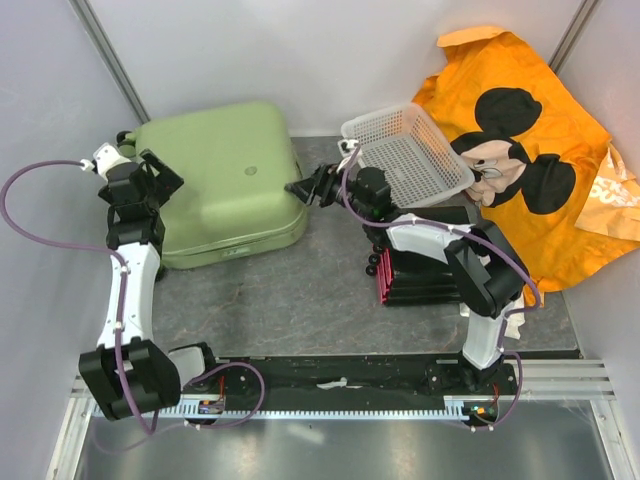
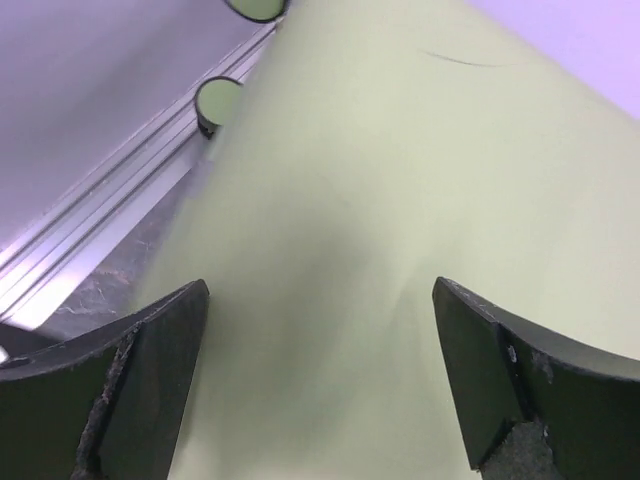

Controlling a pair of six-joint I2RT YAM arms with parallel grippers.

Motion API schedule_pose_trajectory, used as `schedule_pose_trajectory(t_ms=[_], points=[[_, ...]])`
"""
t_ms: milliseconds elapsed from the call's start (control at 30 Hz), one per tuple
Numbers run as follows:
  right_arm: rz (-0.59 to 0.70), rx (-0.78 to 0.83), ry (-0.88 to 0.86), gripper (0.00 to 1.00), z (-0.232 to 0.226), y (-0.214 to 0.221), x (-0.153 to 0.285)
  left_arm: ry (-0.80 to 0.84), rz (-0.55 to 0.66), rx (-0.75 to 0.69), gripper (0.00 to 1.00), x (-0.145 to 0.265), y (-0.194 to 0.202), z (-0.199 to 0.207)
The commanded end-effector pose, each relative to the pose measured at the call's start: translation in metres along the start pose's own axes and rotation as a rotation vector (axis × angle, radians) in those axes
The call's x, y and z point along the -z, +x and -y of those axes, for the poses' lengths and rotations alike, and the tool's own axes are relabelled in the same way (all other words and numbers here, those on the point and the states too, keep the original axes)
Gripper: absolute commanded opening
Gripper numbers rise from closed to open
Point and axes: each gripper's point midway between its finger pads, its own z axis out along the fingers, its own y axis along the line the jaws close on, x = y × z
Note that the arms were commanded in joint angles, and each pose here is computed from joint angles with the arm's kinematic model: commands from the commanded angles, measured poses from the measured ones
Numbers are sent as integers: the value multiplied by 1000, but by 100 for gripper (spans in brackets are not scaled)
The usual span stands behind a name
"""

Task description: Open, take out, and arrange the luggage

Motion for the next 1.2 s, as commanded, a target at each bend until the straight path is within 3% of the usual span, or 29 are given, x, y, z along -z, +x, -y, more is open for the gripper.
schedule_pose_trajectory(t_ms=[0,233,333,533,667,867,1167], points=[[-477,-71,-289,79,-109,139,43,139,-11,-153,99,29,-9,33],[-463,22,-208,78,-114,151,57,439,-100,-320,98,71,23,109],[-424,108,-123,77,-108,145,64,504,-127,-348,98,84,31,119],[-284,218,35,73,-112,154,72,533,-134,-342,98,95,40,114],[-159,177,81,72,-125,164,60,529,-141,-330,98,95,44,111],[-129,216,191,70,-129,194,36,515,-118,-327,98,98,39,109],[-84,285,311,64,-113,203,12,569,-138,-301,98,103,43,117]])
